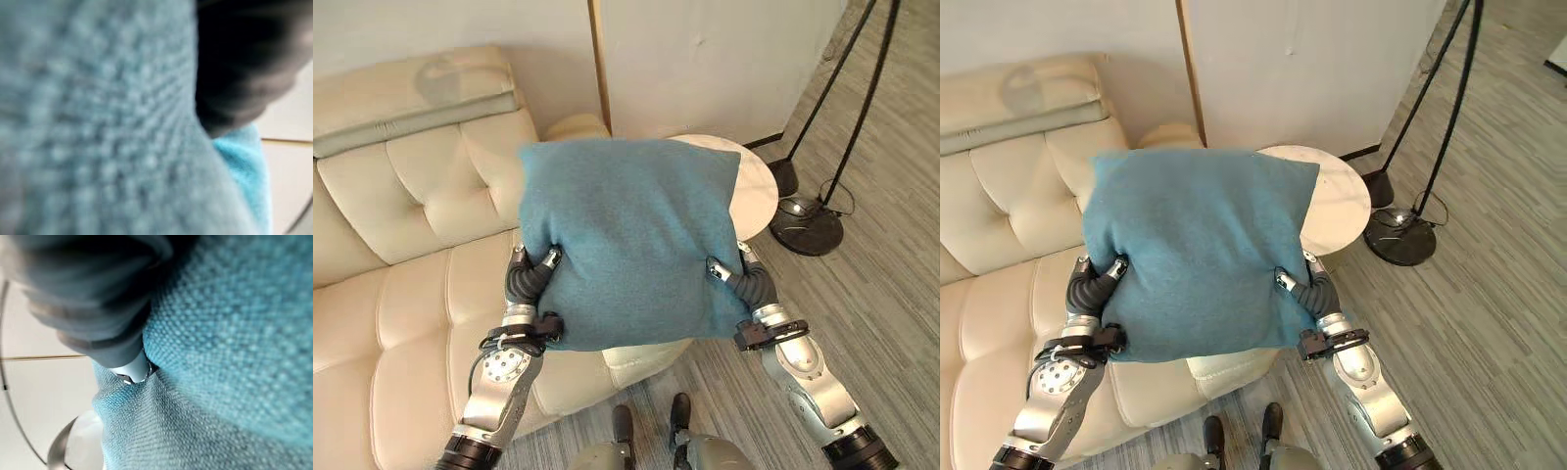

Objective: Pick up all the scattered cushions and arrange them neatly on the sofa.

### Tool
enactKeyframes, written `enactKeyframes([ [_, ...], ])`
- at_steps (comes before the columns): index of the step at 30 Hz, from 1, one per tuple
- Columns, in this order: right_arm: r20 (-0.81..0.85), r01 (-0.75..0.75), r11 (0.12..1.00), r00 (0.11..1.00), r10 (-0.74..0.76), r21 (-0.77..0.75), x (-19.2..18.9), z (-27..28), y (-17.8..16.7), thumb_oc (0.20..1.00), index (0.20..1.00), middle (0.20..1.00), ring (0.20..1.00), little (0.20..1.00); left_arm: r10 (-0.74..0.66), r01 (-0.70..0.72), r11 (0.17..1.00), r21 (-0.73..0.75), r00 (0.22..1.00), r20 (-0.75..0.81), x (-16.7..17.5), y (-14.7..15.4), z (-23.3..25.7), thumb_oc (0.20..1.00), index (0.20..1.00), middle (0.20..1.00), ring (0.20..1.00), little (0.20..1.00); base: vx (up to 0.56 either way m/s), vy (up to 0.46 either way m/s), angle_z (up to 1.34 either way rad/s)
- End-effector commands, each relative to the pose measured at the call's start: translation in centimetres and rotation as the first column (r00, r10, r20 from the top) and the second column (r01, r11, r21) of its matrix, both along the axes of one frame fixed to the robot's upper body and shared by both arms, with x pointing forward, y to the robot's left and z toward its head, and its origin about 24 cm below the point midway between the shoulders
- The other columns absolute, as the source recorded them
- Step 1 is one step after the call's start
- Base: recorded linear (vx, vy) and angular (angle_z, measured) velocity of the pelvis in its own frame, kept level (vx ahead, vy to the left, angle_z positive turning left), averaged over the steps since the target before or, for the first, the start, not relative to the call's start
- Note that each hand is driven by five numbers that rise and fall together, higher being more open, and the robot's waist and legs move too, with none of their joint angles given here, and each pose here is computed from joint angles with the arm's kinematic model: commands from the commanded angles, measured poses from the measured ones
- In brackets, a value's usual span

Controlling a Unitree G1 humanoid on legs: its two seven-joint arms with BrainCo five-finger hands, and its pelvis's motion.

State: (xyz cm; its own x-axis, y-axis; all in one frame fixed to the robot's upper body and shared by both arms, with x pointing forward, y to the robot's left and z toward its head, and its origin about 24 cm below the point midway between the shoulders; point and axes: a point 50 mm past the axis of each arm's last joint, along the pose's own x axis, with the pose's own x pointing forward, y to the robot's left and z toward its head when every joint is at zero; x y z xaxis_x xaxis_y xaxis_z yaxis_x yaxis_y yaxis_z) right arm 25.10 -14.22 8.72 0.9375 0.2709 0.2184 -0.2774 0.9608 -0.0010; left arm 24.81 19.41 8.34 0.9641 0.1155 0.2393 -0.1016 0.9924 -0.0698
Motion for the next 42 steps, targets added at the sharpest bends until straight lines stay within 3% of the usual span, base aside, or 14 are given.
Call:
enactKeyframes([
  [1, 0.309, -0.27, 0.959, 0.923, 0.232, 0.087, -1.2, 5.2, 4.8, 0.2, 0.2, 0.2, 0.2, 0.2, -0.292, 0.281, 0.956, 0.079, 0.928, 0.232, 0.3, -5.3, 3.9, 0.2, 0.2, 0.2, 0.2, 0.2, -0.16, -0.048, 0.37],
  [11, 0.358, -0.205, 0.976, 0.919, 0.167, 0.072, -0.6, 6.3, 3.5, 0.2, 0.2, 0.2, 0.2, 0.2, -0.307, 0.311, 0.95, 0.026, 0.916, 0.258, 0.4, -6.1, 4.4, 0.2, 0.2, 0.2, 0.2, 0.2, -0.31, -0.124, 0.6],
  [21, 0.295, -0.139, 0.987, 0.949, 0.109, 0.083, -1.6, 4.8, 1.3, 0.2, 0.2, 0.2, 0.2, 0.2, -0.446, 0.455, 0.891, 0.011, 0.868, 0.219, 0.3, -8.6, 3.8, 0.2, 0.2, 0.2, 0.2, 0.2, -0.11, 0.035, 0.94],
  [42, 0.254, -0.187, 0.978, 0.954, 0.158, 0.092, -1.7, 3.9, 2.8, 0.2, 0.2, 0.2, 0.2, 0.2, -0.44, 0.432, 0.898, 0.084, 0.889, 0.127, 0.2, -6.9, 2.4, 0.2, 0.2, 0.2, 0.2, 0.2, 0.08, 0.154, 0.3],
])
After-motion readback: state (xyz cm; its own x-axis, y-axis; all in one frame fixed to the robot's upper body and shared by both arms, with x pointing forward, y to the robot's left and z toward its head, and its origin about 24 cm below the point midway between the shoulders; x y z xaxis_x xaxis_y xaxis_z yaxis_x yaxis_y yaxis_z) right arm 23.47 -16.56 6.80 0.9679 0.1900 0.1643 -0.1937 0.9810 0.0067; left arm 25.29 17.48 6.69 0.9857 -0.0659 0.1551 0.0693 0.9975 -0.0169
